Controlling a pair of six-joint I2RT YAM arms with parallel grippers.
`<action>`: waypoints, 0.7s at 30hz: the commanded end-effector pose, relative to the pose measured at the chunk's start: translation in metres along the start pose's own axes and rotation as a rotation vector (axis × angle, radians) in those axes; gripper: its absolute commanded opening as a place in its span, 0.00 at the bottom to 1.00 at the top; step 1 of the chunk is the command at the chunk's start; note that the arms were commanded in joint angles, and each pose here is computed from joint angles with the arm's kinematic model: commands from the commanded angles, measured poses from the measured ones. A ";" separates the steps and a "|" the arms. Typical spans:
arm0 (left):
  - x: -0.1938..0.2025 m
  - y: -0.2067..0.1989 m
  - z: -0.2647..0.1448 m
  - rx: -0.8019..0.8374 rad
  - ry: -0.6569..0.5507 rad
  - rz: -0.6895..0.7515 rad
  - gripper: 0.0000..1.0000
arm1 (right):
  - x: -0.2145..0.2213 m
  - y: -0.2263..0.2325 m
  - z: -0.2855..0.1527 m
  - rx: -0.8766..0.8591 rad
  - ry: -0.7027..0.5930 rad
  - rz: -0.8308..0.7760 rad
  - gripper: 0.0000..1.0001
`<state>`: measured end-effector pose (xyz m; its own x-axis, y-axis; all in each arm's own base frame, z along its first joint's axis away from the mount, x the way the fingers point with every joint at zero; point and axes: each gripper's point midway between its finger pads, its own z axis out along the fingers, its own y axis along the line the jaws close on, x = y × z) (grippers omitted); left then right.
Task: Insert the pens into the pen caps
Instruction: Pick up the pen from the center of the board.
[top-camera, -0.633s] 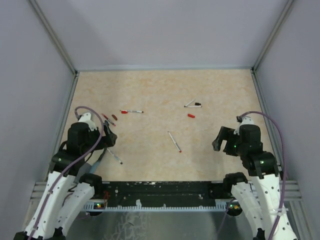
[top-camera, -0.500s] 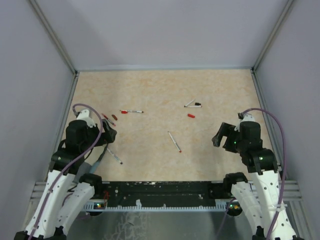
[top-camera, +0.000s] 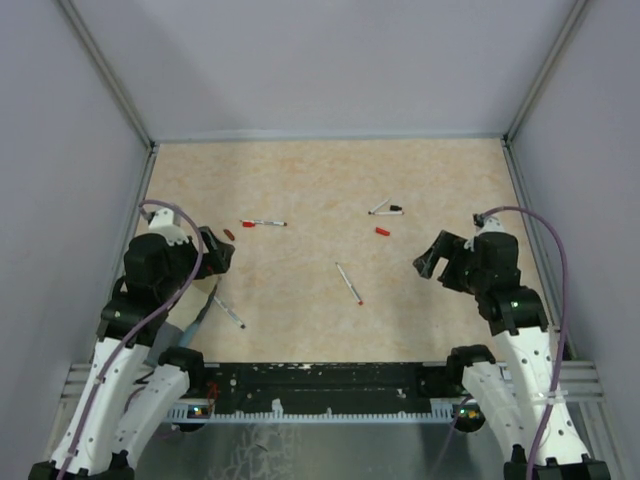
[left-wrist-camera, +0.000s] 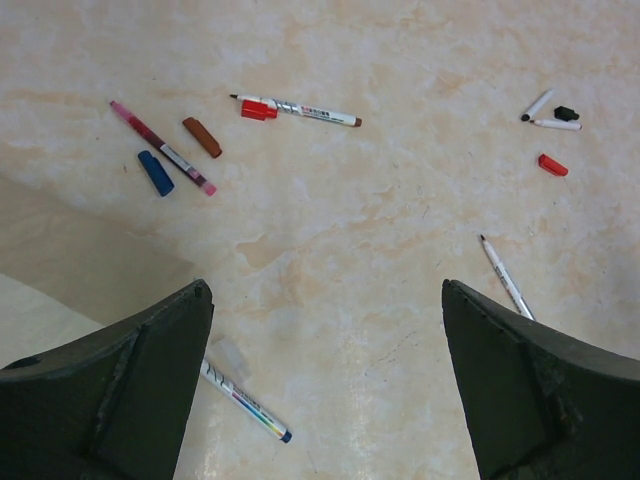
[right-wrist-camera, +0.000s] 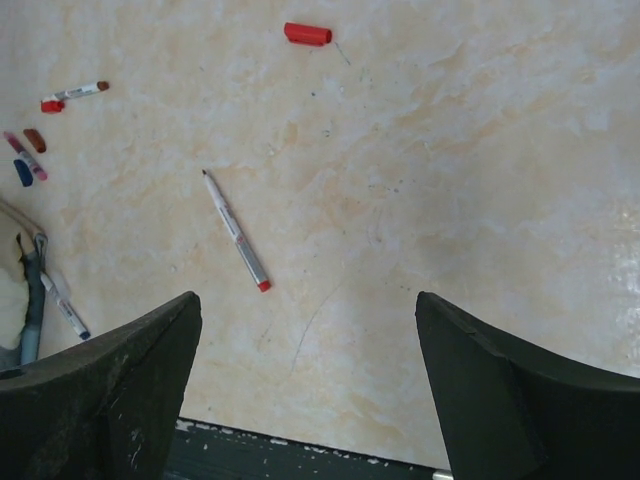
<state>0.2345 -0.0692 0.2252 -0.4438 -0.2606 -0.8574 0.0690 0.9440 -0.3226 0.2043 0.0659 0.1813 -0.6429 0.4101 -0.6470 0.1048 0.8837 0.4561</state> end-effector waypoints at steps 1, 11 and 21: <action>-0.011 -0.010 0.009 0.051 -0.018 0.017 1.00 | 0.000 0.022 0.017 -0.150 0.015 -0.023 0.88; -0.022 -0.007 0.018 0.020 -0.071 -0.010 1.00 | 0.019 0.037 0.047 -0.272 0.127 -0.031 0.87; -0.022 -0.014 0.019 0.083 -0.107 0.011 1.00 | 0.042 0.056 0.071 -0.138 0.121 -0.127 0.76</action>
<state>0.2547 -0.0764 0.2409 -0.3519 -0.2852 -0.8915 0.1181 0.9313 -0.3445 0.2180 0.1419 0.1280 -0.7862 0.2520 -0.5643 -0.0969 0.8515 0.5153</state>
